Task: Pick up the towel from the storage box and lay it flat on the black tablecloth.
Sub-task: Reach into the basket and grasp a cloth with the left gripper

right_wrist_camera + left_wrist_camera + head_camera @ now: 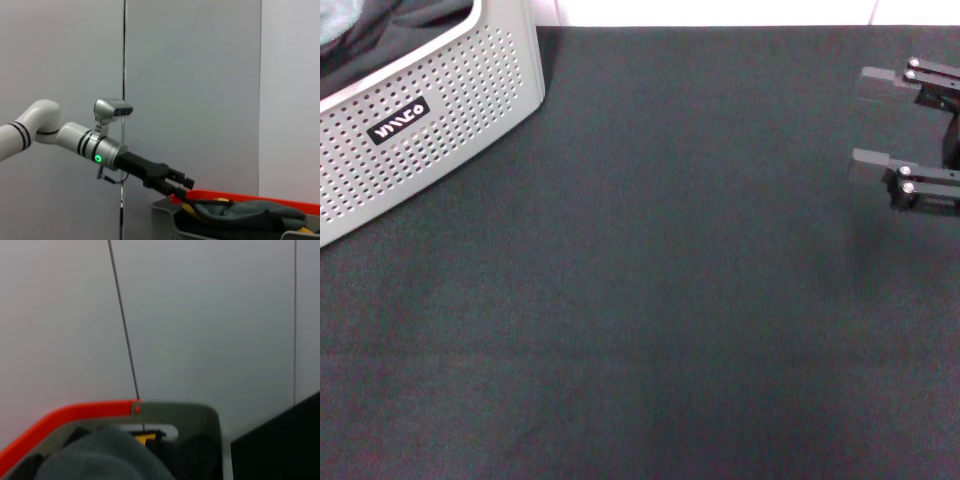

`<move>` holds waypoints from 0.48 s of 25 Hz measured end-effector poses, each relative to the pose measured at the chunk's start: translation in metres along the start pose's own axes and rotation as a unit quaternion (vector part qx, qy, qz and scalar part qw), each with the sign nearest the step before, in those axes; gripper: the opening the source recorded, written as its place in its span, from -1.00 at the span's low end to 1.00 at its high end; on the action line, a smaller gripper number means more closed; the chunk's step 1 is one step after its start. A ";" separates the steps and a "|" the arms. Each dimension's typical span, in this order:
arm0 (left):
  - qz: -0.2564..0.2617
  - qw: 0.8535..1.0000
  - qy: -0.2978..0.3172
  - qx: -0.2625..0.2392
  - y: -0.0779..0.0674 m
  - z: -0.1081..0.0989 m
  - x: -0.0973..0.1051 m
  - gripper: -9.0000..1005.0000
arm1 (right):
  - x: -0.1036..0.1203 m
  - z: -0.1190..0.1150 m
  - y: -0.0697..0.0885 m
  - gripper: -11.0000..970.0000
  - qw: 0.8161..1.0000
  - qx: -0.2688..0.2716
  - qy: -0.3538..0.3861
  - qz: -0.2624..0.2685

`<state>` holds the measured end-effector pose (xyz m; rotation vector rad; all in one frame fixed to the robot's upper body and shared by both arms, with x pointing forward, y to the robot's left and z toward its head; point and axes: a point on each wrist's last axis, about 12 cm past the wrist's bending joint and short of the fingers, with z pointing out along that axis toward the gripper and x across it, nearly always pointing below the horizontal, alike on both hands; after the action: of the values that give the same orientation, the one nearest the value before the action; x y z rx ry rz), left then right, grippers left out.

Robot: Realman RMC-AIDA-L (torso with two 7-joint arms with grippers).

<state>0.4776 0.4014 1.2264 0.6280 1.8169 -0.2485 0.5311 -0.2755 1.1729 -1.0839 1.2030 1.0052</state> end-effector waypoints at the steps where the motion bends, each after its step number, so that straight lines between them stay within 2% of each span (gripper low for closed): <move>1: -0.001 1.000 0.004 0.000 0.000 0.001 0.002 0.43 | 0.000 0.000 0.000 0.44 1.000 0.000 0.000 0.000; 6: 0.008 1.000 0.009 0.007 0.001 0.007 0.011 0.42 | 0.001 0.004 -0.003 0.44 1.000 -0.005 -0.004 0.005; 12: 0.013 1.000 0.011 -0.010 0.006 0.009 0.014 0.41 | 0.001 0.004 -0.003 0.43 1.000 -0.006 -0.004 0.005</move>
<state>0.4846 0.4061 1.2116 0.6415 1.8286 -0.2074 0.5345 -0.2720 1.1728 -1.0831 1.1978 1.0257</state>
